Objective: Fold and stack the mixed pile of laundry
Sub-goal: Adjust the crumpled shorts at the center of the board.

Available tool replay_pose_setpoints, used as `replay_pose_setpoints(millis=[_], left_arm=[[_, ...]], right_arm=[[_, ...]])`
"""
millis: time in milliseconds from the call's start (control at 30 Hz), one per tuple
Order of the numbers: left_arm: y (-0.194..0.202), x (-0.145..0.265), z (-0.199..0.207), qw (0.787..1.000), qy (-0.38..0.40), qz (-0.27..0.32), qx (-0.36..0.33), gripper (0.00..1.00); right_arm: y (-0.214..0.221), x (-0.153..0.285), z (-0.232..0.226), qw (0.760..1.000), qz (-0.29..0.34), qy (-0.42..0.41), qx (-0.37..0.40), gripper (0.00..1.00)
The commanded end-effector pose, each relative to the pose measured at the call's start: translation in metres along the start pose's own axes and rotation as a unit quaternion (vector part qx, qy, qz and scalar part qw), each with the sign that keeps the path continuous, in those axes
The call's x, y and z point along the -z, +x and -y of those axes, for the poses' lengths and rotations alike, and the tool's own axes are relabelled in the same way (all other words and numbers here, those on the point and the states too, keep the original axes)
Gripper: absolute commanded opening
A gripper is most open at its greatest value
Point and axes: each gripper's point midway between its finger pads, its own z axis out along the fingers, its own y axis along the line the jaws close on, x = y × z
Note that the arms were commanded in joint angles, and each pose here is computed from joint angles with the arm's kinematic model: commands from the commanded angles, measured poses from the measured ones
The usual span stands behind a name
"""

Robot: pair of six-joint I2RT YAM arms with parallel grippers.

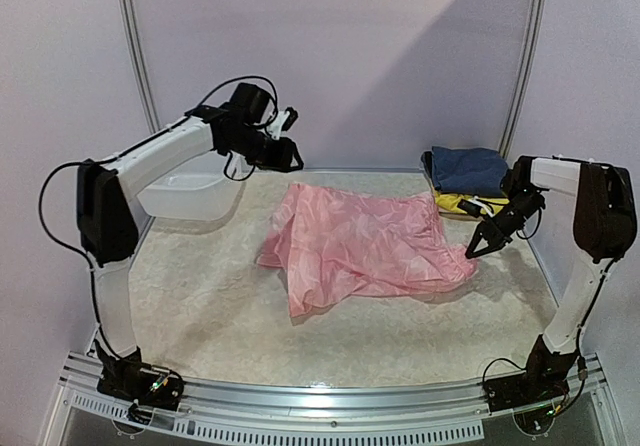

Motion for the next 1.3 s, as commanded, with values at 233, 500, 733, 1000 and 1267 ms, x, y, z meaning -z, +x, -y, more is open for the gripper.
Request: replay_pose_setpoints(millis=[233,500,733,1000,1267], left_arm=[[0.148,0.016,0.055,0.983,-0.032,-0.140,-0.113,0.46],[0.180,-0.002,0.019,0.991,-0.045,-0.118,0.035,0.51],[0.181,-0.034,-0.014,0.988,-0.036,-0.097,0.112,0.52],[0.182,-0.057,-0.019,0.984,0.003,-0.097,0.148,0.52],[0.189,-0.072,-0.026,0.982,-0.001,-0.109,0.156,0.52]], right_arm=[[0.026,0.035,0.001,0.985,-0.001,0.145,0.093,0.37],[0.036,0.045,0.000,0.924,0.006,0.251,0.289,0.40],[0.043,0.007,0.020,0.959,-0.036,0.176,0.219,0.48],[0.035,-0.025,0.020,0.983,-0.031,0.081,0.161,0.52],[0.032,-0.036,0.019,0.988,-0.030,0.039,0.144,0.51]])
